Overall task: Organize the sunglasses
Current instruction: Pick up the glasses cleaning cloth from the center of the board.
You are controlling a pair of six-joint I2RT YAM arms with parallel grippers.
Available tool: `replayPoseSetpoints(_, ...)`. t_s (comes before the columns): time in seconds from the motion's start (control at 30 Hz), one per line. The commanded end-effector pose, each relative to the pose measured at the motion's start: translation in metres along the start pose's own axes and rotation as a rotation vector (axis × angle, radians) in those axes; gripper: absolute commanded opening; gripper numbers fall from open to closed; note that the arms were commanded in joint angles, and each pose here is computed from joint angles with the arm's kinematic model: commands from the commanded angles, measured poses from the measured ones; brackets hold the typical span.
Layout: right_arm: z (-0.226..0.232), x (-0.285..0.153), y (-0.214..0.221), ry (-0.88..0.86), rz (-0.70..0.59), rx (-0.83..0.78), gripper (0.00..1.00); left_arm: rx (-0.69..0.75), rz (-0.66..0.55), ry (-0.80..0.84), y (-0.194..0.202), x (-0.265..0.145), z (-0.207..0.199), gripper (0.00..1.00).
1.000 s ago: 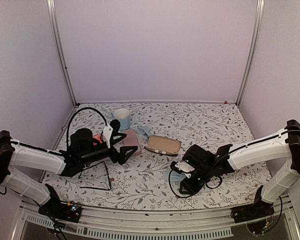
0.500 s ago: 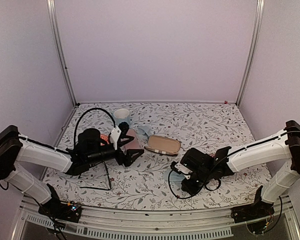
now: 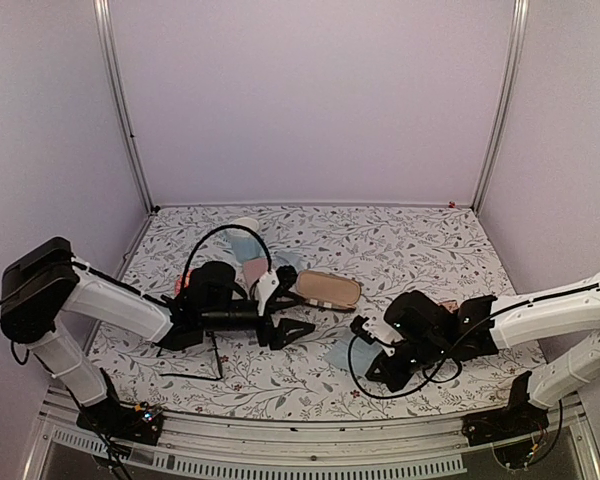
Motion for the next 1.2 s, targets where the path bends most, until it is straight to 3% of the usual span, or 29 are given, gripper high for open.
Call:
replayPoseSetpoints(0.0, 0.009, -0.009, -0.004, -0.078, -0.052, 0.008, 0.00, 0.064, 0.028, 0.181, 0.007, 0.016, -0.032, 0.75)
replayPoseSetpoints(0.37, -0.005, -0.023, -0.010, -0.144, -0.097, 0.092, 0.00, 0.210, 0.149, 0.375, 0.042, 0.046, -0.075, 0.68)
replayPoseSetpoints(0.87, -0.014, -0.024, -0.010, -0.167, -0.105, 0.128, 0.00, 0.303, 0.310, 0.357, 0.079, 0.069, -0.080, 0.56)
replayPoseSetpoints(1.17, -0.017, -0.026, -0.010, -0.169, -0.115, 0.135, 0.00, 0.320, 0.361, 0.329, 0.090, 0.074, -0.076, 0.43)
Point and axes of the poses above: each gripper's point midway between its finger pads, its own x axis out along the fingers, its own z axis along the line the jaws close on, y = z × x, the point moved 3 cm from there along -x, back along the fingers, and after that the axes turned 1 degree about x, right-handed, at the moved point
